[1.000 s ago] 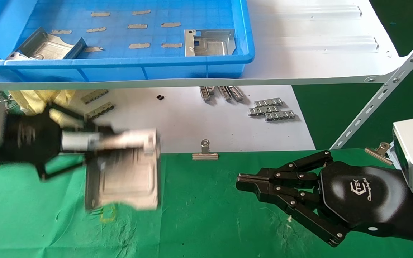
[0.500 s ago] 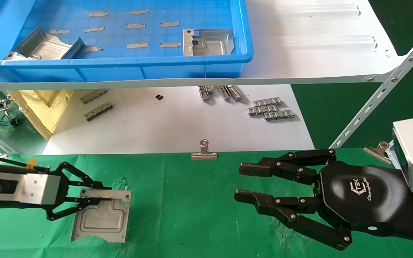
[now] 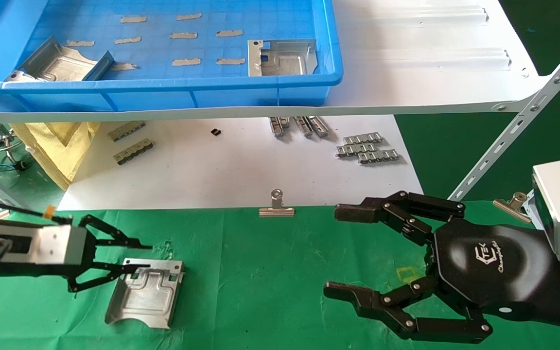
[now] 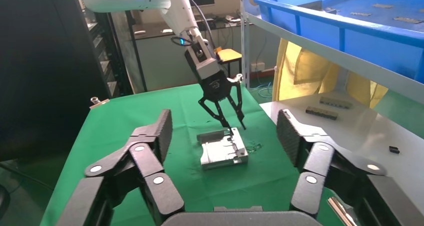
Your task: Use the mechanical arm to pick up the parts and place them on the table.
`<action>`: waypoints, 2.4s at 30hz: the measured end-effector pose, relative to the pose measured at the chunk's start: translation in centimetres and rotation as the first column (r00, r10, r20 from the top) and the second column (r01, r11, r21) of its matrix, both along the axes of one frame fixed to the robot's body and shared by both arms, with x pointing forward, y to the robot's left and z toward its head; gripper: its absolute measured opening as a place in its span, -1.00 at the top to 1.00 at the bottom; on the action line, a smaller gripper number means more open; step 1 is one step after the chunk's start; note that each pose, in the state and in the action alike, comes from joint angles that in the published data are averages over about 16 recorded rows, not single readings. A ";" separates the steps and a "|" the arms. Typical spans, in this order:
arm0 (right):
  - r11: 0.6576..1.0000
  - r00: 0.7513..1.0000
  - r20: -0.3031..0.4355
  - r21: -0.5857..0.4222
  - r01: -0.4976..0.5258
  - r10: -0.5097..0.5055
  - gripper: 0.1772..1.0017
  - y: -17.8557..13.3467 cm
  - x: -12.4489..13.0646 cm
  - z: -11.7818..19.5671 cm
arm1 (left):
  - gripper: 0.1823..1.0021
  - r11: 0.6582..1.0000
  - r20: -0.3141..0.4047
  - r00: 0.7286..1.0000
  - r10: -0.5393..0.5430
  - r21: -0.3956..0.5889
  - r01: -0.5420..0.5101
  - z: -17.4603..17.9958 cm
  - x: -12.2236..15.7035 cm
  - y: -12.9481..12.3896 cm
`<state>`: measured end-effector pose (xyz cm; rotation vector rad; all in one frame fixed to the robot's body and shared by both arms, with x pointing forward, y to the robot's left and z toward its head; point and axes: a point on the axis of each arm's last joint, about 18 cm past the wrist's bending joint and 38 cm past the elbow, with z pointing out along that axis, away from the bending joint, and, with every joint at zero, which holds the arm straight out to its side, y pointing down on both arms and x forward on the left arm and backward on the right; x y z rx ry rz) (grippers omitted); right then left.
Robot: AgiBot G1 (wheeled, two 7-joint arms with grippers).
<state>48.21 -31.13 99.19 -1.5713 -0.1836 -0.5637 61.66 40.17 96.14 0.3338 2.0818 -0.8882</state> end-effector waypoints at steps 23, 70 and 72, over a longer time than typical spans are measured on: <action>1.000 1.000 0.000 0.000 0.000 0.000 -0.97 0.0 0.0 0.0 | -0.33 0.929 -0.110 0.993 -0.031 -0.369 -0.012 0.8 -1.7 -0.9; 1.000 1.000 0.000 0.000 0.000 0.000 -1.00 0.0 0.0 0.0 | -1.00 0.803 -0.138 0.935 -0.327 -0.562 0.198 2.7 -9.8 -8.2; 1.000 1.000 0.000 0.000 0.000 0.000 -1.00 0.0 0.0 0.0 | -1.00 0.798 -0.140 0.930 -0.340 -0.566 0.206 2.8 -10.4 -8.5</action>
